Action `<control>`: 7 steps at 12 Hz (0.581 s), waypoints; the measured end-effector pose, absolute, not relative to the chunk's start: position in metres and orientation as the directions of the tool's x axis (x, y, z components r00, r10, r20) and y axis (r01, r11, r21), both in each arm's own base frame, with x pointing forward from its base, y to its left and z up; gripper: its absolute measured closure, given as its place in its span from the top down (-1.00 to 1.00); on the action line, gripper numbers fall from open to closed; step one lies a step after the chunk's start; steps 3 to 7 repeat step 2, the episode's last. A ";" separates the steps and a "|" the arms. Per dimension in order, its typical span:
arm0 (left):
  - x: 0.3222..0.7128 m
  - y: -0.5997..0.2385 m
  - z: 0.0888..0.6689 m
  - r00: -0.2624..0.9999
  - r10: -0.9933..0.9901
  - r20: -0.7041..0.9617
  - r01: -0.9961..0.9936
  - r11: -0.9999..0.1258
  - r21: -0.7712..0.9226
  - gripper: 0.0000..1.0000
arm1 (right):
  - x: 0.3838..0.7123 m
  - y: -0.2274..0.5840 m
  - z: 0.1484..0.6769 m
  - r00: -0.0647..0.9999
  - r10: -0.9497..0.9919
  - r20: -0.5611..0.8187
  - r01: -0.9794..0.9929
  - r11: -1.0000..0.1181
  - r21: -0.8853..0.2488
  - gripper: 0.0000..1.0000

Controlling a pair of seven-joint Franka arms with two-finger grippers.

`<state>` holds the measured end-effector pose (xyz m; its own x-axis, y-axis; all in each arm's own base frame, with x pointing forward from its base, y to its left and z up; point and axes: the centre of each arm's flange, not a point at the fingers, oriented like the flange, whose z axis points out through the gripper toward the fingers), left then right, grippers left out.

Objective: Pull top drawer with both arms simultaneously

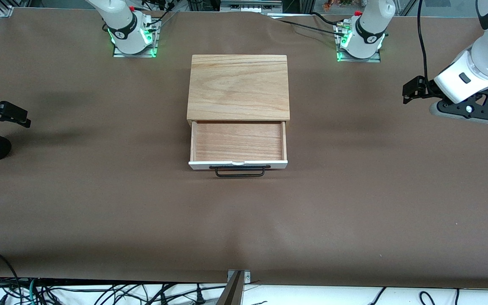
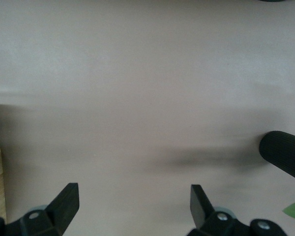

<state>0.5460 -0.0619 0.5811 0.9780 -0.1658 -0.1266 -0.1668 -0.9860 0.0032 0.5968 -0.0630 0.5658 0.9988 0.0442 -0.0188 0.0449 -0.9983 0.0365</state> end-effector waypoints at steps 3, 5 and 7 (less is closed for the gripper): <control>0.547 -0.060 0.580 0.979 -0.155 -0.131 -0.155 -0.988 0.014 1.00 | 0.597 -0.063 0.566 0.999 0.044 -0.018 0.045 -0.998 0.037 1.00; 0.547 -0.060 0.580 0.979 -0.155 -0.131 -0.155 -0.988 0.014 1.00 | 0.597 -0.063 0.566 0.999 0.044 -0.018 0.045 -0.998 0.037 1.00; 0.547 -0.060 0.580 0.979 -0.155 -0.131 -0.155 -0.988 0.014 1.00 | 0.597 -0.063 0.566 0.999 0.044 -0.018 0.045 -0.998 0.037 1.00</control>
